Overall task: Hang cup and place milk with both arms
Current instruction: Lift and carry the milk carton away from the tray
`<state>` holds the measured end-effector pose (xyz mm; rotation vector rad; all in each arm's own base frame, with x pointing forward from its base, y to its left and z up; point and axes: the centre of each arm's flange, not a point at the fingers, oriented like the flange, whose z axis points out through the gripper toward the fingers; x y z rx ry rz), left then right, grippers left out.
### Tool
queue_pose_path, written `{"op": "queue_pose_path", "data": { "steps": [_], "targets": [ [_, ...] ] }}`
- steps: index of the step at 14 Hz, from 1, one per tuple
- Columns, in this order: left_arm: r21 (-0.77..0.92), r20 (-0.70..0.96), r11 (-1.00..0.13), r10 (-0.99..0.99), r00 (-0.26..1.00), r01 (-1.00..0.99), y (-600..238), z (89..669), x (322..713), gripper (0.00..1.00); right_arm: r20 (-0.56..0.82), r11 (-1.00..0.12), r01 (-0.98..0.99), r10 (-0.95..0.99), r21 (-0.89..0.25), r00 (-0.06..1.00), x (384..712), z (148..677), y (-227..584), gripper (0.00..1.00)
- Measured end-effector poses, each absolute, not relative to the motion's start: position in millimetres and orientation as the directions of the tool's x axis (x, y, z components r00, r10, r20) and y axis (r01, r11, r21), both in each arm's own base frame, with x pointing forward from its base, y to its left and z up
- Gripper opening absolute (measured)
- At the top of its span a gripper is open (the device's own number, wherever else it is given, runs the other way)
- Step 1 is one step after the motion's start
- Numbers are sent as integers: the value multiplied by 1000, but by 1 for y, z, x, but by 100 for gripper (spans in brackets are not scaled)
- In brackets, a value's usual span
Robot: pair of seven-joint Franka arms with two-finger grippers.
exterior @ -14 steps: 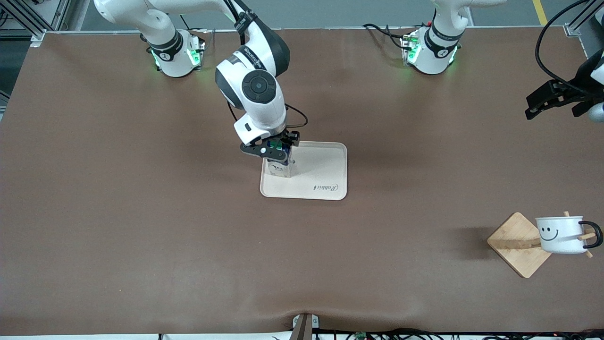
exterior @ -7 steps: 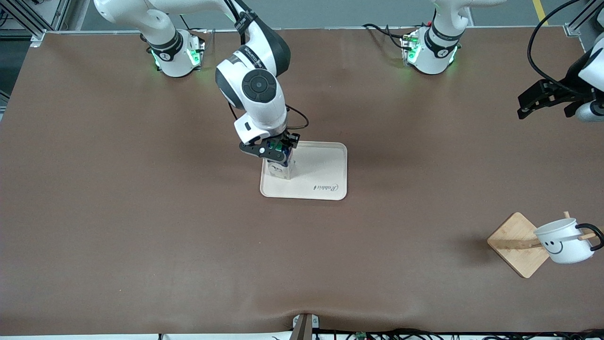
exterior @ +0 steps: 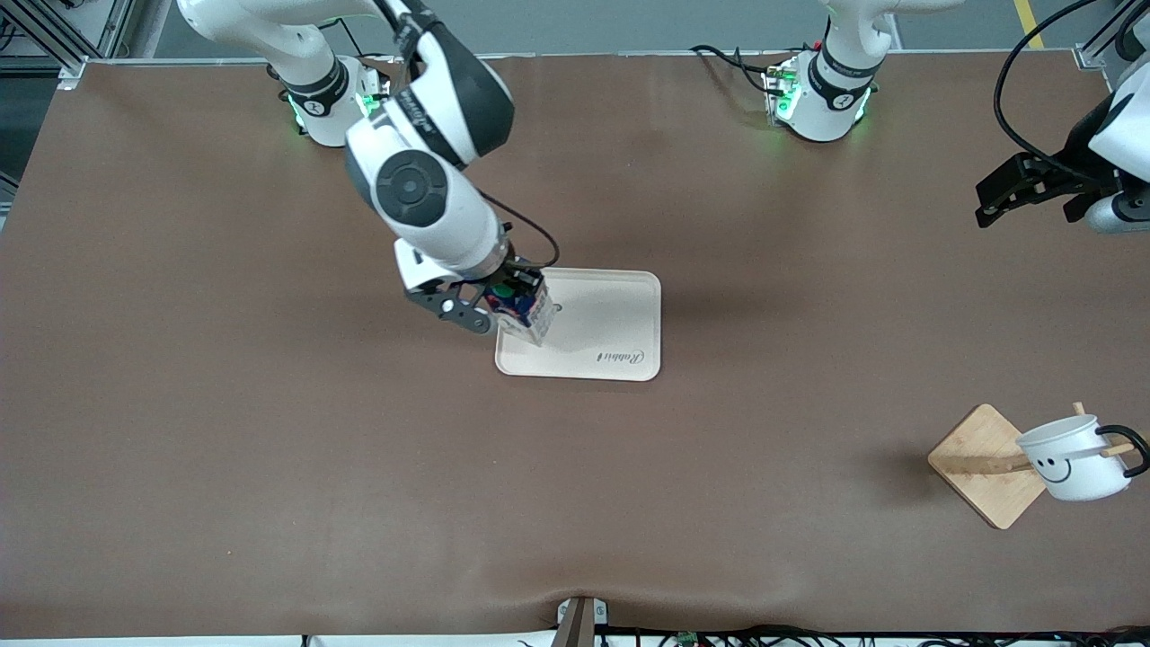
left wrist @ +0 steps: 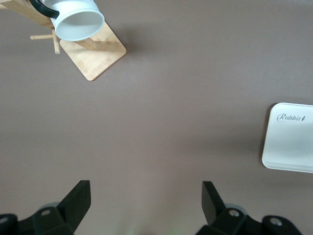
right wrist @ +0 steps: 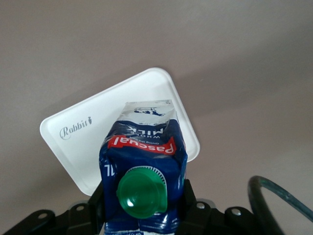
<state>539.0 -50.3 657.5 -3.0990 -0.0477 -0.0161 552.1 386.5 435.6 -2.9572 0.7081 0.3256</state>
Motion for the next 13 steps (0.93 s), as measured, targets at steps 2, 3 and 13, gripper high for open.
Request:
{"op": "queue_pose_path", "data": {
  "steps": [2, 3, 13],
  "targets": [
    [-42, 11, -999, 31, 999, 32, -50, 657, 539, 100, -254, -913, -407, -390, -14, 885, 565, 446, 357, 62],
    [-42, 11, -999, 32, 999, 33, -49, 657, 539, 100, -275, -926, -379, -364, -2, 890, 571, 449, 340, 62],
    [-42, 10, -998, 38, 999, 39, -45, 657, 539, 100, -373, -993, -102, -74, -57, 925, 612, 465, 71, 62]
  ]
}}
